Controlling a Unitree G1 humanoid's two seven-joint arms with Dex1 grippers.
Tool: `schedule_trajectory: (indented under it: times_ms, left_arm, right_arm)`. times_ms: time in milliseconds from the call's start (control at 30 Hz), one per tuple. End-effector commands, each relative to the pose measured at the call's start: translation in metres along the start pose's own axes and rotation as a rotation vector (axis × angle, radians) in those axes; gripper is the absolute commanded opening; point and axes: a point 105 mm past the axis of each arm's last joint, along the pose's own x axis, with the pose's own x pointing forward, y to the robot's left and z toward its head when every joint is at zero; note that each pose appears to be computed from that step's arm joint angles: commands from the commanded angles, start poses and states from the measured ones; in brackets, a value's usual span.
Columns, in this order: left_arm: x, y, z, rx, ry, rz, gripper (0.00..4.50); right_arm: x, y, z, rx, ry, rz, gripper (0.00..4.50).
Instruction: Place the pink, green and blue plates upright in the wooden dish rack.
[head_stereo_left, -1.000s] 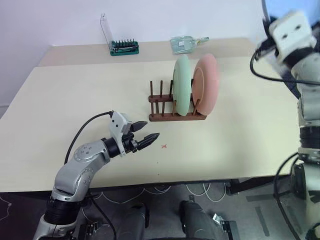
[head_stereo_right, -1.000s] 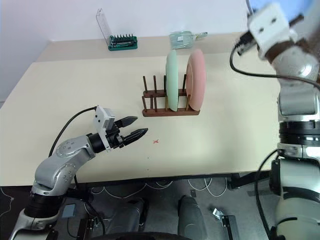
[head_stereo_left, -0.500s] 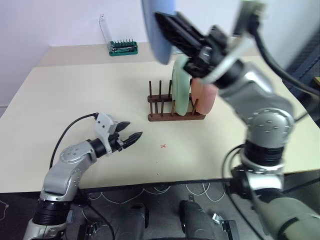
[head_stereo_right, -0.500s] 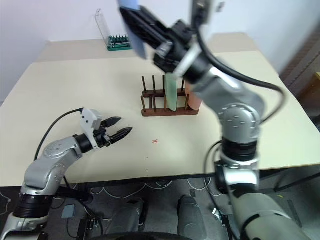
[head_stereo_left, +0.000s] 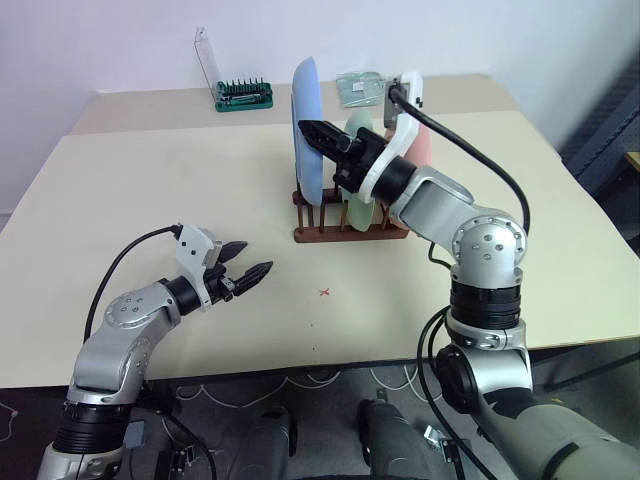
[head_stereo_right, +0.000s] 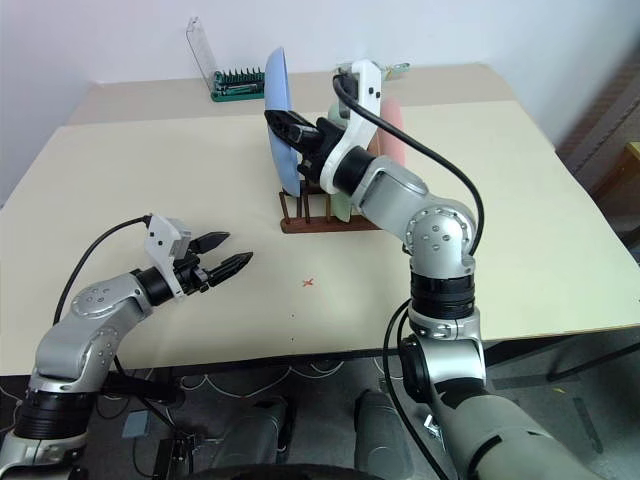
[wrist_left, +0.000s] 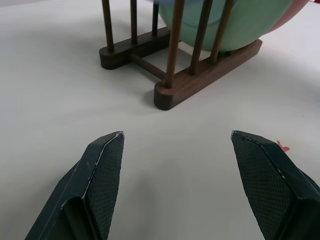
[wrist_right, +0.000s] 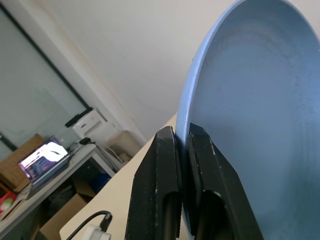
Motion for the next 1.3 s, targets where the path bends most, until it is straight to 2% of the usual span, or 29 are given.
schedule_trajectory:
  times_ms: [33,367,500,567,633,733,833,1000,1100,1167,1233,1267,1300]
  left_arm:
    - [0.0,-0.002,0.013,0.039,-0.04,-0.007,3.52]
    - [0.004,-0.005,0.015,0.041,-0.045,-0.018,3.52]
    - [0.004,-0.006,0.015,0.038,-0.045,-0.021,3.52]
    - [0.004,-0.007,0.015,0.038,-0.045,-0.021,3.52]
    - [0.005,-0.008,0.014,0.036,-0.044,-0.024,3.52]
    - [0.006,-0.01,0.014,0.034,-0.044,-0.027,3.52]
    - [0.006,-0.012,0.014,0.03,-0.044,-0.029,3.52]
    - [0.007,-0.016,0.013,0.025,-0.039,-0.042,3.52]
    - [0.013,-0.027,0.013,0.018,-0.042,-0.098,3.52]
    - [0.019,-0.038,0.014,0.013,-0.044,-0.155,3.52]
    - [0.022,-0.044,0.014,0.012,-0.043,-0.184,3.52]
    - [0.024,-0.047,0.014,0.013,-0.042,-0.198,3.52]
    - [0.027,-0.05,0.014,0.008,-0.043,-0.21,3.52]
  right_arm:
    - [0.001,0.007,0.013,-0.006,-0.055,0.018,0.04]
    - [0.006,-0.026,0.003,0.109,-0.011,-0.139,0.04]
    - [0.007,-0.02,0.007,0.084,-0.019,-0.114,1.4]
    - [0.007,-0.018,0.009,0.069,-0.025,-0.107,2.46]
    - [0.006,-0.012,0.016,-0.025,-0.036,-0.094,3.42]
    - [0.003,-0.001,0.028,-0.143,-0.067,-0.051,3.42]
    - [-0.013,0.013,0.053,-0.379,-0.113,0.021,3.42]
    - [-0.041,0.011,0.065,-0.622,-0.095,0.048,3.42]
    - [-0.076,-0.01,0.064,-0.727,0.012,0.008,2.58]
    - [-0.1,-0.024,0.056,-0.794,0.121,-0.024,1.61]
    - [-0.112,-0.03,0.052,-0.823,0.176,-0.042,0.57]
    - [-0.117,-0.034,0.048,-0.842,0.21,-0.053,0.16]
    - [-0.124,-0.041,0.044,-0.861,0.252,-0.088,0.02]
